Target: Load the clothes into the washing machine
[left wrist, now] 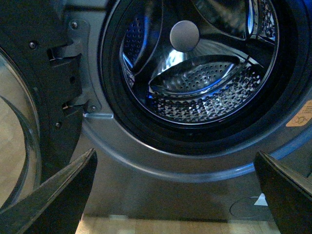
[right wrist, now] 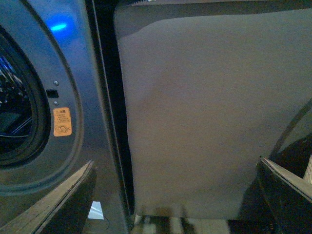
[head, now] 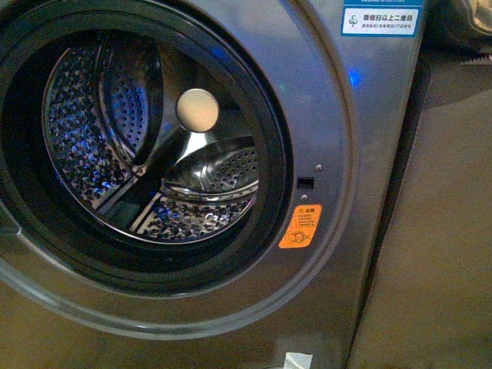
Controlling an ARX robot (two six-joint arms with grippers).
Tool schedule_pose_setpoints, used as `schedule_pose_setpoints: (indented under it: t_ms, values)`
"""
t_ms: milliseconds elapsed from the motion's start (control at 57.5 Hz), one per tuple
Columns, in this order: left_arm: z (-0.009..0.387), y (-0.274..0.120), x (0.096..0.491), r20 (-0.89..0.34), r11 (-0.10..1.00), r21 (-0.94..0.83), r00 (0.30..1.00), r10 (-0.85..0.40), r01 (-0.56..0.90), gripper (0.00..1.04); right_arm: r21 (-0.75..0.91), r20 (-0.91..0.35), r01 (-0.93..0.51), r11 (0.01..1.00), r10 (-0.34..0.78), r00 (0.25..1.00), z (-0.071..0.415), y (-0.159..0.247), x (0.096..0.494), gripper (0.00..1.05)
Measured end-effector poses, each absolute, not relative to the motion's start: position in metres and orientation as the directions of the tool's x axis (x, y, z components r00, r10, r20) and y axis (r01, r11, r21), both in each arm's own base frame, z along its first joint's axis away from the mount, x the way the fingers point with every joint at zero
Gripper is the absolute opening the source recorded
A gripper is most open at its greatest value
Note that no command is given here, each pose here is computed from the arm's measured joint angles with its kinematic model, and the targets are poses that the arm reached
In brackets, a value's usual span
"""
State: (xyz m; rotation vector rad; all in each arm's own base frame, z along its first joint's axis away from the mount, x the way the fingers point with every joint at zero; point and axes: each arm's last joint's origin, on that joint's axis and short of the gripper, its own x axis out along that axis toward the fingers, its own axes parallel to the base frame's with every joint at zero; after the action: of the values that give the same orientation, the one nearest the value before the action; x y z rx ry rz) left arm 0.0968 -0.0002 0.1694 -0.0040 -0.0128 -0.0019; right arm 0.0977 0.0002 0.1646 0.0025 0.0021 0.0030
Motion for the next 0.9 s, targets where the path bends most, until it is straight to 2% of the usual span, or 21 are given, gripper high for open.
schedule_pose_setpoints:
  t_ms: [608, 643, 747, 834, 904]
  values:
    - [0.169, 0.0, 0.097, 0.013, 1.0, -0.004, 1.0, -0.002, 0.002, 0.98, 0.002, -0.002, -0.003, 1.0, 0.003, 1.0, 0.165, 0.0, 0.098, 0.97]
    - [0.169, 0.0, 0.097, 0.013, 1.0, -0.004, 1.0, -0.002, 0.002, 0.98, 0.009, 0.006, -0.03, 0.999, 0.03, 1.0, 0.165, 0.0, 0.098, 0.97]
    - [0.169, 0.0, 0.097, 0.013, 1.0, -0.004, 1.0, -0.002, 0.002, 0.98, 0.064, 0.121, -0.253, 0.965, 0.245, 0.962, 0.18, -0.013, 0.102, 0.97]
    - [0.169, 0.0, 0.097, 0.013, 1.0, -0.004, 1.0, -0.002, 0.002, 0.98, 0.094, 0.147, -0.29, 0.952, 0.275, 0.95, 0.194, -0.039, 0.11, 0.97]
    - [0.169, 0.0, 0.097, 0.013, 1.0, -0.004, 1.0, -0.002, 0.002, 0.98, 0.099, 0.173, -0.265, 0.959, 0.246, 0.954, 0.212, -0.062, 0.119, 0.97]
